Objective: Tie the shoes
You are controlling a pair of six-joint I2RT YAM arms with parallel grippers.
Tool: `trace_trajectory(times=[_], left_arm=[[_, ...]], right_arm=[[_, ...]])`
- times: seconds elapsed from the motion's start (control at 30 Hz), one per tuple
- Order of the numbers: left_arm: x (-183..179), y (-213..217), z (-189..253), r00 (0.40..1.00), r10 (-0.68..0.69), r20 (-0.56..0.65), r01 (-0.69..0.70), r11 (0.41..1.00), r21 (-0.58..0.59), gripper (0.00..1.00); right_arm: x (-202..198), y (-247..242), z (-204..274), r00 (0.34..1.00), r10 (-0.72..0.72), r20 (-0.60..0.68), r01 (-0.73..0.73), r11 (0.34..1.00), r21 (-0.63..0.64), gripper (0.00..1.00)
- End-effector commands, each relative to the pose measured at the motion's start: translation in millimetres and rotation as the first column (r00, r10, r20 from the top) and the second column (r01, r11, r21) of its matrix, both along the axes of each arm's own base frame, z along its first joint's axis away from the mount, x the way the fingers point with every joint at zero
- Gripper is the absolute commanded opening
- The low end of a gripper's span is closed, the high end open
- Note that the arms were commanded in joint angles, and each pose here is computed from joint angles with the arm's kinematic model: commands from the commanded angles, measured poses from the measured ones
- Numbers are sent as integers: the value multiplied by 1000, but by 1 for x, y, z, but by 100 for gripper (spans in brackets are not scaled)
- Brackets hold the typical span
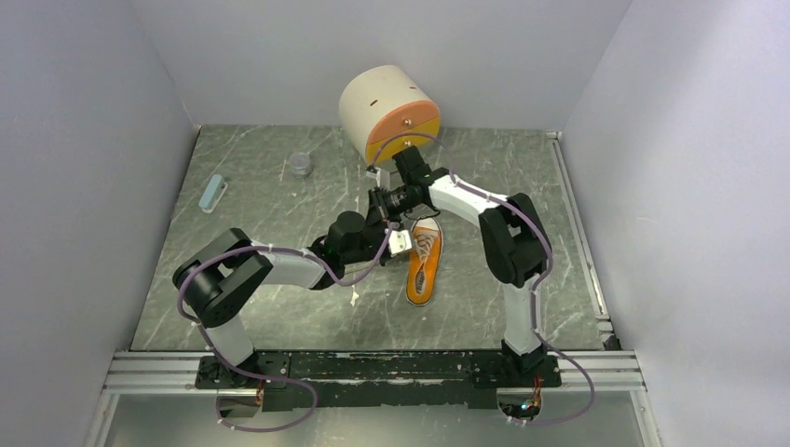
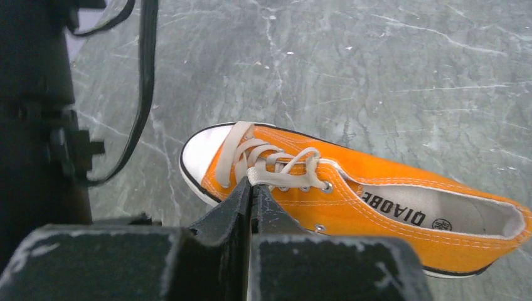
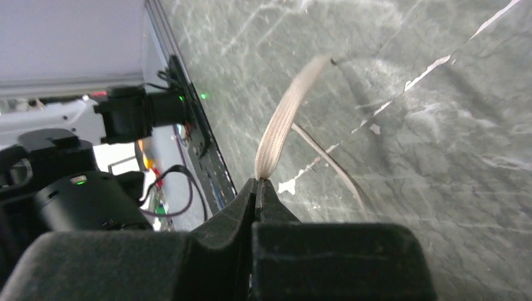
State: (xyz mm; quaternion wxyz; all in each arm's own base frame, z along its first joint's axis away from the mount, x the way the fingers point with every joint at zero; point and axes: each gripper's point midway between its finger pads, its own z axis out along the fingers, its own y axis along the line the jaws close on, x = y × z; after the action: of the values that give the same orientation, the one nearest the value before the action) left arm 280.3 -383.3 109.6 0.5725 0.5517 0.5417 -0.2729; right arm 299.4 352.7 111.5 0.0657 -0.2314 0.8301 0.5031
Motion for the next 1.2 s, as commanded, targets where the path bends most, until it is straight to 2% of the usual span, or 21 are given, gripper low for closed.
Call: trace_trajectory(times=[0.0, 0.1, 0.2, 0.3, 0.37, 0.4, 0.47, 0.57, 0.67, 0.77, 0.83, 0.9, 0.97, 1.1, 1.17], left_arm=[[-9, -5, 15, 995, -61, 84, 66, 996, -54, 5], [-14, 0, 7, 995, -65, 70, 68, 997, -42, 5], [-17, 4, 5, 996, -60, 59, 63, 997, -39, 5], [-21, 6, 4, 998, -62, 34, 63, 997, -47, 5], [-25, 7, 1, 998, -66, 5, 66, 997, -48, 5], [-26, 8, -1, 998, -64, -13, 63, 997, -48, 5], [-27, 9, -4, 997, -55, -60, 52, 997, -48, 5], [-23, 6, -13, 981, -32, -192, 28, 999, -19, 5], [-20, 2, -22, 938, -20, -347, 24, 1000, 6, 5], [-21, -1, -32, 880, -39, -473, 62, 998, 33, 5], [-22, -2, -34, 846, -67, -529, 97, 995, 30, 5], [-21, -1, -37, 816, -83, -573, 120, 992, 26, 5], [-21, 0, -44, 788, -92, -608, 142, 989, 35, 5], [-22, -1, -59, 740, -84, -668, 174, 982, 69, 5], [-19, -4, -60, 722, -81, -687, 169, 984, 62, 5]], right_arm=[[-34, -3, -17, 988, 108, -109, -117, 990, -82, 2], [-40, -5, -16, 986, 112, -127, -125, 987, -99, 21], [-28, -8, 4, 996, 53, -76, -62, 992, -109, 48], [-5, -20, 24, 998, -52, -25, 48, 989, -137, 62], [10, -36, 35, 992, -124, -15, 120, 982, -144, 76], [17, -46, 38, 987, -159, 1, 157, 975, -157, 78], [31, -73, 42, 970, -240, 45, 244, 946, -212, 79], [47, -133, 42, 889, -431, 158, 459, 841, -287, 78], [33, -168, 34, 815, -501, 293, 577, 755, -313, 74], [11, -177, 37, 757, -472, 452, 608, 761, -225, 69], [1, -178, 44, 686, -425, 591, 611, 778, -149, 65], [-9, -174, 54, 601, -348, 719, 570, 818, -81, 63], [-23, -160, 62, 523, -224, 822, 469, 881, -59, 61], [-48, -138, 69, 405, 3, 914, 257, 959, -117, 58], [-69, -123, 69, 333, 124, 935, 76, 985, -158, 52]])
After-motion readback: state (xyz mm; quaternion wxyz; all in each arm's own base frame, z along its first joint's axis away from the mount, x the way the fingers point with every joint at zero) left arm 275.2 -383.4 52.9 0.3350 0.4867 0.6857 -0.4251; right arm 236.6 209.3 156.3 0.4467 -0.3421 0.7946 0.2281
